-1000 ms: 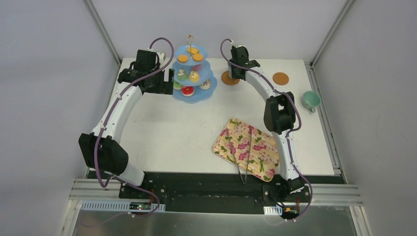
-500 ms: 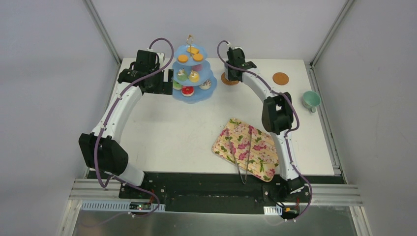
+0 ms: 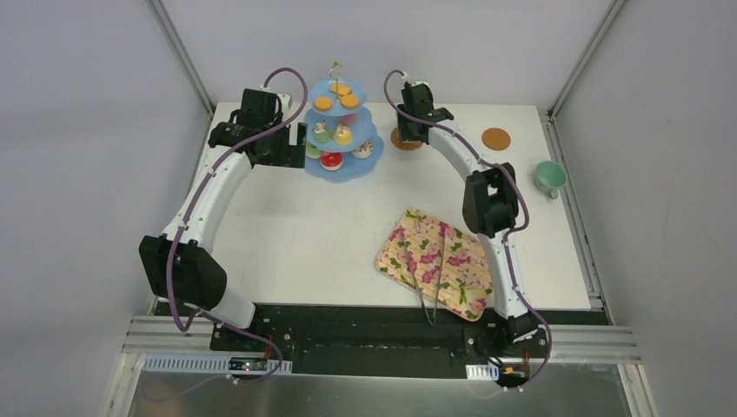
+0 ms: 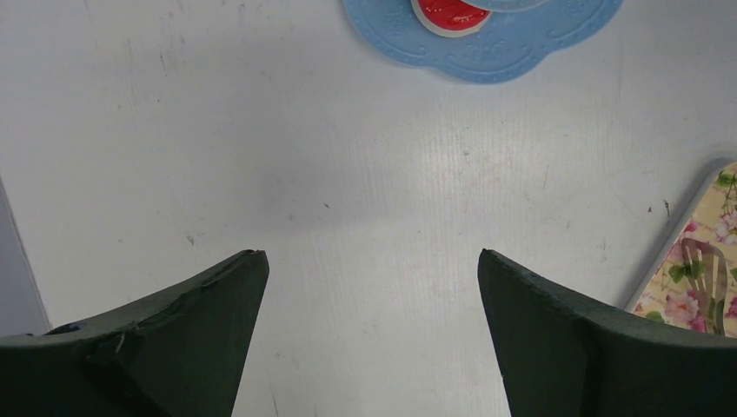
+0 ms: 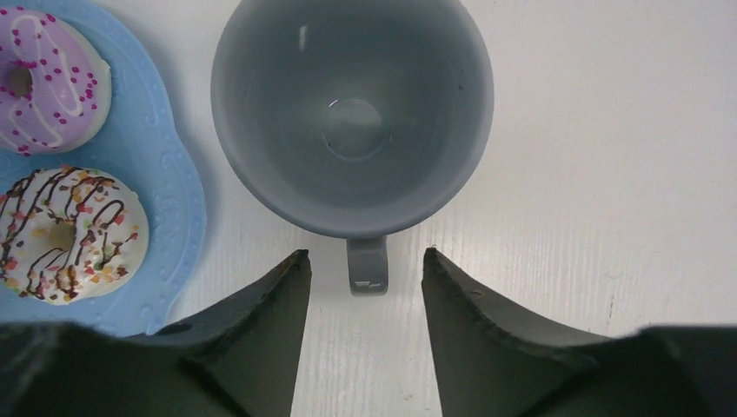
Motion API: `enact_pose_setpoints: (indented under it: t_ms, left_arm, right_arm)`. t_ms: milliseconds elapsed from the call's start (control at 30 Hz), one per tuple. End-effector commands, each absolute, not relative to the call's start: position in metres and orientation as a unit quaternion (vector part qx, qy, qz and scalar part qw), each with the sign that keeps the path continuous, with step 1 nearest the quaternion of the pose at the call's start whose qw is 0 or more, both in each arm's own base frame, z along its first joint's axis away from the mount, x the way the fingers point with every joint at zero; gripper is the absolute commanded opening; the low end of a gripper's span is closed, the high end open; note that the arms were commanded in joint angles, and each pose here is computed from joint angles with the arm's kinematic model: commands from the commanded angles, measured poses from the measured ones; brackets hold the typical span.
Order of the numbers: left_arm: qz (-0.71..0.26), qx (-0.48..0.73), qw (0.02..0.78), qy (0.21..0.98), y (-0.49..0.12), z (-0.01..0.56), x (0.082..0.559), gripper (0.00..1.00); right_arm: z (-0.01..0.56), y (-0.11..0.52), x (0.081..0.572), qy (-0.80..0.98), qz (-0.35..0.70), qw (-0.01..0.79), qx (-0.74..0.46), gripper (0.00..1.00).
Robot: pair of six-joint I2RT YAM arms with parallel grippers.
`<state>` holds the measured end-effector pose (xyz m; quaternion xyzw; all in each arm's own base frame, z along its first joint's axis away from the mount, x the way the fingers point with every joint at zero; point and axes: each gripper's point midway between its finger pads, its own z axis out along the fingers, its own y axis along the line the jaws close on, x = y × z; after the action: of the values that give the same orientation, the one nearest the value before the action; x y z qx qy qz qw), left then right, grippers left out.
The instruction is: Serve the afternoon tea
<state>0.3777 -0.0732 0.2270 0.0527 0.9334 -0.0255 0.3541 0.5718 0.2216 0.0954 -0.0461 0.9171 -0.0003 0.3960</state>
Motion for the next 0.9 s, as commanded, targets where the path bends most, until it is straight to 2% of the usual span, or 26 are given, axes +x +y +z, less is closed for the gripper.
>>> enact_pose_setpoints:
  t_ms: [0,133,233,333,500,533,867]
  left_arm:
    - [-0.020,0.056,0.358,0.932,-0.066,0.229,0.373,0.96]
    - [-0.022,0.056,0.357,0.932,-0.068,0.229,0.375,0.96]
    - [-0.022,0.055,0.357,0.932,-0.068,0.228,0.375,0.96]
    - [-0.022,0.055,0.356,0.932,-0.067,0.228,0.373,0.96]
    - [-0.022,0.055,0.356,0.933,-0.067,0.227,0.371,0.96]
    - [-0.022,0.055,0.356,0.933,-0.067,0.228,0.371,0.96]
    - [-0.015,0.055,0.355,0.933,-0.064,0.229,0.371,0.96]
  right_arm:
    - [0.202,0.219,0.574,0.874,0.018,0.483,-0.047,0.63]
    - [0.254,0.193,0.566,0.847,-0.008,0.528,-0.054,0.75]
    - [0.274,0.140,0.573,0.829,-0.038,0.559,0.008,0.76]
    - [0.265,0.057,0.581,0.825,-0.059,0.549,0.120,0.75]
    - [0.227,-0.015,0.591,0.831,-0.040,0.505,0.229,0.61]
    - [0.219,-0.022,0.595,0.832,-0.042,0.499,0.237,0.59]
    - [0.123,-0.056,0.624,0.864,-0.077,0.429,0.253,0.22]
